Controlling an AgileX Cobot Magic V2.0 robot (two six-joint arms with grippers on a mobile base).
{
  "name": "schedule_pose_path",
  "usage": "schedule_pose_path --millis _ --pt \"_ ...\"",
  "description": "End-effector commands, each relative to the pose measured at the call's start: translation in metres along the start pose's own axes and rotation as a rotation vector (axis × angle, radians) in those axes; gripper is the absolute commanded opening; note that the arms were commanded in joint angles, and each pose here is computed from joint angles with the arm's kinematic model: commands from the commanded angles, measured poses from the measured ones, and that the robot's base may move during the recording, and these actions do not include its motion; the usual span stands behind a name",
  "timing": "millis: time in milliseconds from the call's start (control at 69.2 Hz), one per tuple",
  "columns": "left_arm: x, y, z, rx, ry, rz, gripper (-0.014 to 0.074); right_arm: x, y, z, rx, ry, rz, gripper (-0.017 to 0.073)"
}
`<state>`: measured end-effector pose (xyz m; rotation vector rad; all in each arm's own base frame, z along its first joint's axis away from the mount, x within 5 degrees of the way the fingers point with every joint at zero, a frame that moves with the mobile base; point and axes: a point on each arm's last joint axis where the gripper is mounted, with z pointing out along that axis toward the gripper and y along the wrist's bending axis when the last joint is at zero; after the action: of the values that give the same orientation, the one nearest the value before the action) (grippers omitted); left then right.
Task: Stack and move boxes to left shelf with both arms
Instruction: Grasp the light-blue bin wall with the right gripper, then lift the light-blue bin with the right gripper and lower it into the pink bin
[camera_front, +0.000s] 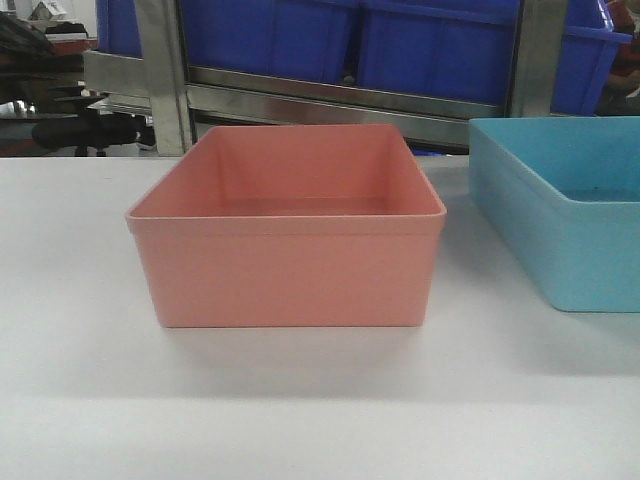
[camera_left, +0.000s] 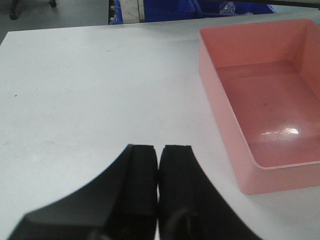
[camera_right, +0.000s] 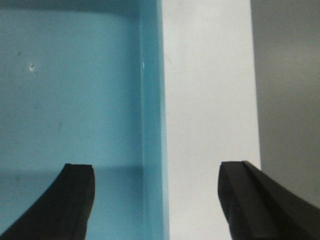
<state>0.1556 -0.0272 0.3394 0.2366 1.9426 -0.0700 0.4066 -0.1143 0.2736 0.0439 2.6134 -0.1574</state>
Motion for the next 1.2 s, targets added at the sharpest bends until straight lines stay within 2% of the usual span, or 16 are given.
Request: schedule_pose_path --millis 0,116,246,304,390,593,651,824,1041,1186 --pt "-0.016 0.001 -0.006 -0.012 -0.111 0.007 -0.0008 -0.016 -0.006 -0.011 0.034 -0.124 -0.010 0.0570" --pt "-0.016 0.001 -0.006 -0.011 -0.109 0.007 -0.0008 -0.017 -0.008 0.013 0.043 -0.132 -0.027 0.0570" --pt "-0.015 0.001 -0.006 -0.011 -0.104 0.007 -0.0008 -0.016 -0.008 0.038 0.049 -0.134 -0.083 0.0566" --pt "-0.015 0.001 -0.006 -0.011 -0.104 0.007 -0.0008 -0.015 -0.008 0.043 0.049 -0.128 -0.104 0.0534" --pt "-0.015 0.001 -0.006 -0.011 -0.104 0.007 -0.0008 -0.015 -0.008 0.046 0.049 -0.127 -0.108 0.0421" --pt "-0.015 0.001 -0.006 -0.011 -0.104 0.007 -0.0008 -0.016 -0.008 0.045 0.052 -0.136 -0.109 0.0036" --pt "-0.015 0.001 -0.006 -0.011 -0.104 0.007 -0.0008 -0.017 -0.009 0.043 0.053 -0.137 -0.109 0.0060" --pt "-0.015 0.001 -0.006 -0.011 -0.104 0.007 -0.0008 -0.027 -0.010 0.022 0.048 -0.146 -0.103 0.0055" --pt "-0.015 0.001 -0.006 -0.009 -0.104 0.001 -0.0008 -0.038 -0.005 -0.048 -0.007 -0.249 0.009 0.0055" --pt "-0.015 0.001 -0.006 -0.009 -0.104 0.001 -0.0008 -0.036 0.006 -0.096 -0.060 -0.292 0.139 0.0055"
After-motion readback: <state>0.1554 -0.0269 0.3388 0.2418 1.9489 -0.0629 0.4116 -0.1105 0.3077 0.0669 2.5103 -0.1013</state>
